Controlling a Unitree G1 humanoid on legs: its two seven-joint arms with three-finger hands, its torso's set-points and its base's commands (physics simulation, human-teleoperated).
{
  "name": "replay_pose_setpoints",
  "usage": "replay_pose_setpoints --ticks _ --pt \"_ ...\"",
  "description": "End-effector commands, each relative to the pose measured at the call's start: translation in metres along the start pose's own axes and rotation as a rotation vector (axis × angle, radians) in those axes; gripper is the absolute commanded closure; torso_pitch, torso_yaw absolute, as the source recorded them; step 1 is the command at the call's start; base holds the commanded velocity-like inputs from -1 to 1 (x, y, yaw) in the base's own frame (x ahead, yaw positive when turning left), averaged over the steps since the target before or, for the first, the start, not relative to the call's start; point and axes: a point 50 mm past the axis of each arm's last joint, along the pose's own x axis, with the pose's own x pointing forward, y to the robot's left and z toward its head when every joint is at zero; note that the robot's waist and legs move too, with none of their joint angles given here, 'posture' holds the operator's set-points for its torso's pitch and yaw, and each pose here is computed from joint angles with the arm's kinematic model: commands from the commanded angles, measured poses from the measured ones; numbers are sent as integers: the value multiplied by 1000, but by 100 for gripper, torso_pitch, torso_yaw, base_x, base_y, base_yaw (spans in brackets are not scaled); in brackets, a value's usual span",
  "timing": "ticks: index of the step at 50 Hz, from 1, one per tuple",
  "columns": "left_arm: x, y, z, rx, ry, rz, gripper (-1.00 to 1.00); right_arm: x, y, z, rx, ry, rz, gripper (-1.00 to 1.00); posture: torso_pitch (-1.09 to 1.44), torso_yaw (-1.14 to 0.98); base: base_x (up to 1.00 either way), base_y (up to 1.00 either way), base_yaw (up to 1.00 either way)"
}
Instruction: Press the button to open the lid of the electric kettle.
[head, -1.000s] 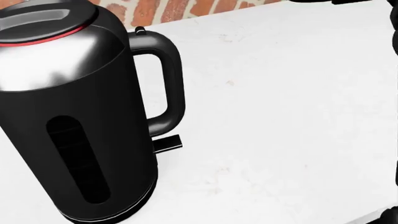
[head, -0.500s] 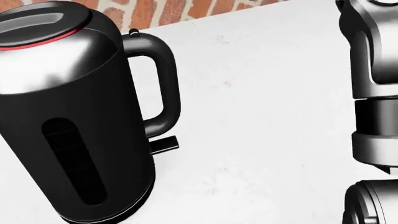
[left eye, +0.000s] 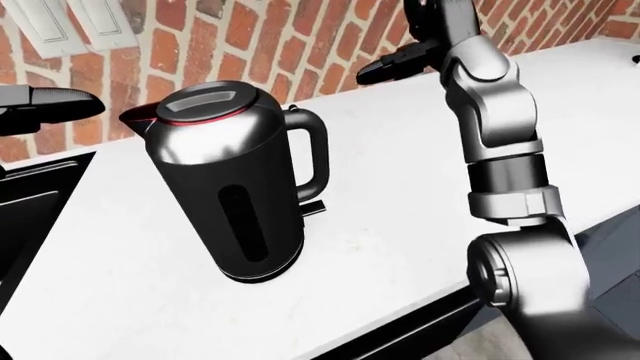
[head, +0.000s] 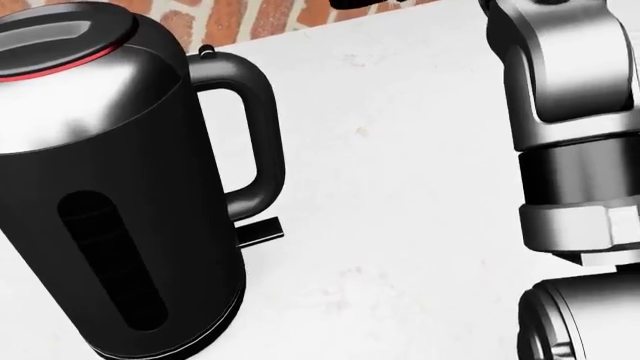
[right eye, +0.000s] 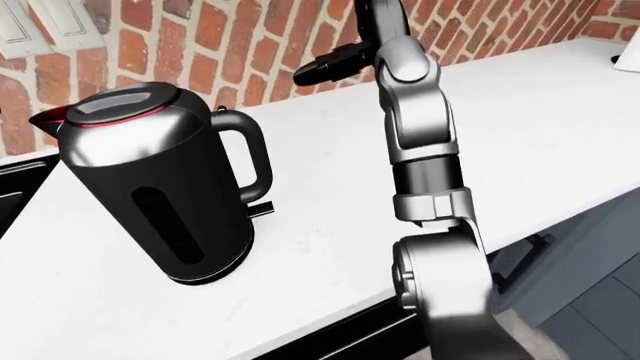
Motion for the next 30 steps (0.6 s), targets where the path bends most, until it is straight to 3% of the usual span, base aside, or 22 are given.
replay_pose_setpoints --ticks 1,30 --pt "0 3 14 8 -70 15 -100 0 -2 27 -12 -104 -11 -100 -20 0 0 0 0" --pt "0 4 14 6 -70 15 -100 6 34 38 4 -125 69 -100 -20 0 0 0 0"
